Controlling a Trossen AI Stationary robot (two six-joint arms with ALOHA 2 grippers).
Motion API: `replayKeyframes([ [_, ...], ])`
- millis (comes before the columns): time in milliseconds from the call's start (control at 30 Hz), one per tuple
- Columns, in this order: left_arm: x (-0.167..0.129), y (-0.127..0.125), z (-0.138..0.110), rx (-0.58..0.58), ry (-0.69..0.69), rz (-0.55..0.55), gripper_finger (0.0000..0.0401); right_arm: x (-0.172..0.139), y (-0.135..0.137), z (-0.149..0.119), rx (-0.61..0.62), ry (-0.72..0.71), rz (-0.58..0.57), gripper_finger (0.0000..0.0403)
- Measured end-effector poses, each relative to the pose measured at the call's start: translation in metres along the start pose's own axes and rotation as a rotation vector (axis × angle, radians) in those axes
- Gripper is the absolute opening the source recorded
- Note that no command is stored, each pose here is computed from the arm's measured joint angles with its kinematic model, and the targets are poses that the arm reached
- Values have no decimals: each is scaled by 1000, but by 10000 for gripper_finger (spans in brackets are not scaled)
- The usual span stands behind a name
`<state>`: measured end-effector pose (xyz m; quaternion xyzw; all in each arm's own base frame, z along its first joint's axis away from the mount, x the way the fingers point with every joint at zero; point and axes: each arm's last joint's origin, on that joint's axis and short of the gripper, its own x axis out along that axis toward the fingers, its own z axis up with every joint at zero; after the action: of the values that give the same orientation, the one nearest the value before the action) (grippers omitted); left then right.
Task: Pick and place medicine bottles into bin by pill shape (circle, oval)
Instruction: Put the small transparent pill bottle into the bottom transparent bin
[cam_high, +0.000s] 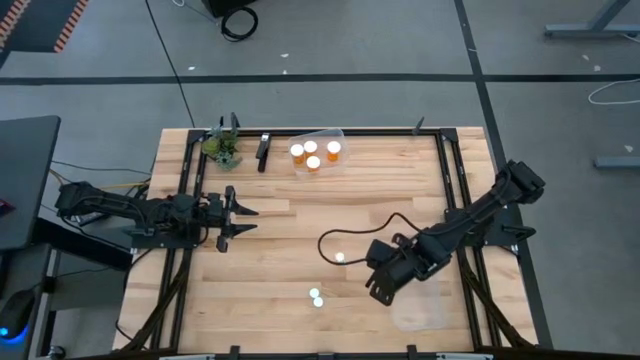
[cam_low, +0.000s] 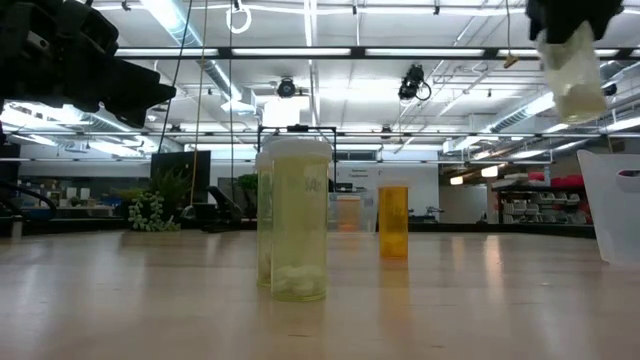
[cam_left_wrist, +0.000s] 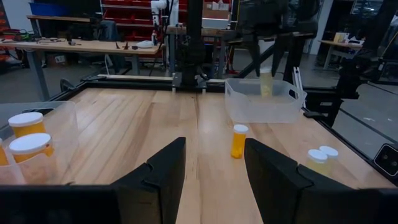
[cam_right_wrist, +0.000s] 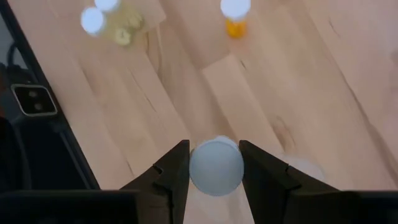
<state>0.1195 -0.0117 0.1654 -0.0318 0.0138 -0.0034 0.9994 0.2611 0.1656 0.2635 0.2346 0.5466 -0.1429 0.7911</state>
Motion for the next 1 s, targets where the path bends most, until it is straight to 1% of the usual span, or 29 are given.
replayKeyframes([
  [100,0,0,0,0,0,0,172,-1,0,-8,22,20,-26,138],
  [300,0,0,0,0,0,0,172,-4,-5,-23,89,63,-128,138],
  [467,0,0,0,0,0,0,172,-7,-6,-34,116,53,-181,138],
  [567,0,0,0,0,0,0,172,-6,-6,-40,136,47,-192,138],
  [767,0,0,0,0,0,0,172,7,-13,-55,166,65,-229,138],
  [1000,0,0,0,0,0,0,172,23,-18,-69,208,67,-231,138],
])
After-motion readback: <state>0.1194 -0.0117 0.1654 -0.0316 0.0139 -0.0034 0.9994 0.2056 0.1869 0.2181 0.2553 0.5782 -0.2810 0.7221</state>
